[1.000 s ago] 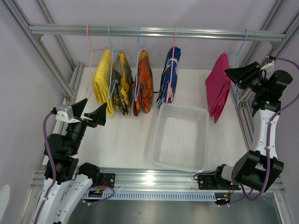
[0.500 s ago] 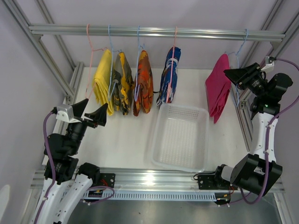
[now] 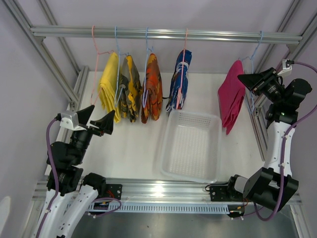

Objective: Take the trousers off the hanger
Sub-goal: Pick up the hanger from the clothesline.

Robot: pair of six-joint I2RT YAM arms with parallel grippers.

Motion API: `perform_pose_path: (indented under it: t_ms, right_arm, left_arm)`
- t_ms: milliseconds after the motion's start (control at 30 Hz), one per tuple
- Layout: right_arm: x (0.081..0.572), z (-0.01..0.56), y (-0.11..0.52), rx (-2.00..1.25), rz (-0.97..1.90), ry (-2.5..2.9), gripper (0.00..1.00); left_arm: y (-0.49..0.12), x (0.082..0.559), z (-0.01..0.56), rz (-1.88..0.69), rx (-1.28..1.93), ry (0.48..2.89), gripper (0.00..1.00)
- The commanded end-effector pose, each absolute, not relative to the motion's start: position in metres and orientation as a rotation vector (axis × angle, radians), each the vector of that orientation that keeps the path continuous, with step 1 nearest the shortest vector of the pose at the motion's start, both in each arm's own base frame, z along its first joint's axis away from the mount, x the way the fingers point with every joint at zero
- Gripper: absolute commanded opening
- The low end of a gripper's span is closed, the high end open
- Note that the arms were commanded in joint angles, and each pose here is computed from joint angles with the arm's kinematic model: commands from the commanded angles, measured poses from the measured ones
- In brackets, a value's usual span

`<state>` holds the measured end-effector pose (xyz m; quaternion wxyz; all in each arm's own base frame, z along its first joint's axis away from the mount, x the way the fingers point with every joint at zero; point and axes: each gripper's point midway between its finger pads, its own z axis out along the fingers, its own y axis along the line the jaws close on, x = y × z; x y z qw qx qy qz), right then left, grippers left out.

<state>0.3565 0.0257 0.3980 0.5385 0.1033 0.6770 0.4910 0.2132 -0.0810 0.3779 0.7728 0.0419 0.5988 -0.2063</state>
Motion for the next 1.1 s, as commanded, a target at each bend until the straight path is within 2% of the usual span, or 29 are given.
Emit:
perform_pose_path:
  t_ms: [0,33,133,167,267,667,1067]
  right_arm:
    - [0.333,0.434,0.037,0.114,1.138,1.543,0.32]
    - [0.33,0.439,0.04,0.098,1.136,1.538,0.31]
    - [0.326,0.447,0.044,0.081,1.136,1.528,0.18]
    - [0.325,0.451,0.046,0.074,1.139,1.525,0.09]
    - [0.323,0.458,0.05,0.052,1.142,1.518,0.0]
    - [0.321,0.487,0.049,0.028,1.075,1.432,0.0]
    - [0.314,0.517,0.025,0.101,0.79,1.328,0.0]
  left_arm:
    - [-0.086,0.207,0.395,-0.488,0.104,1.269,0.99]
    - [-0.086,0.207,0.395,-0.488,0.105,1.269,0.99]
    - [-0.086,0.206,0.395,-0.49,0.104,1.269,0.99]
    - [-0.086,0.206,0.396,-0.491,0.105,1.266,0.99]
    - [-0.086,0.206,0.396,-0.493,0.106,1.268,0.99]
    - [-0.09,0.206,0.394,-0.506,0.116,1.275,0.99]
    - [-0.095,0.209,0.391,-0.524,0.135,1.296,0.99]
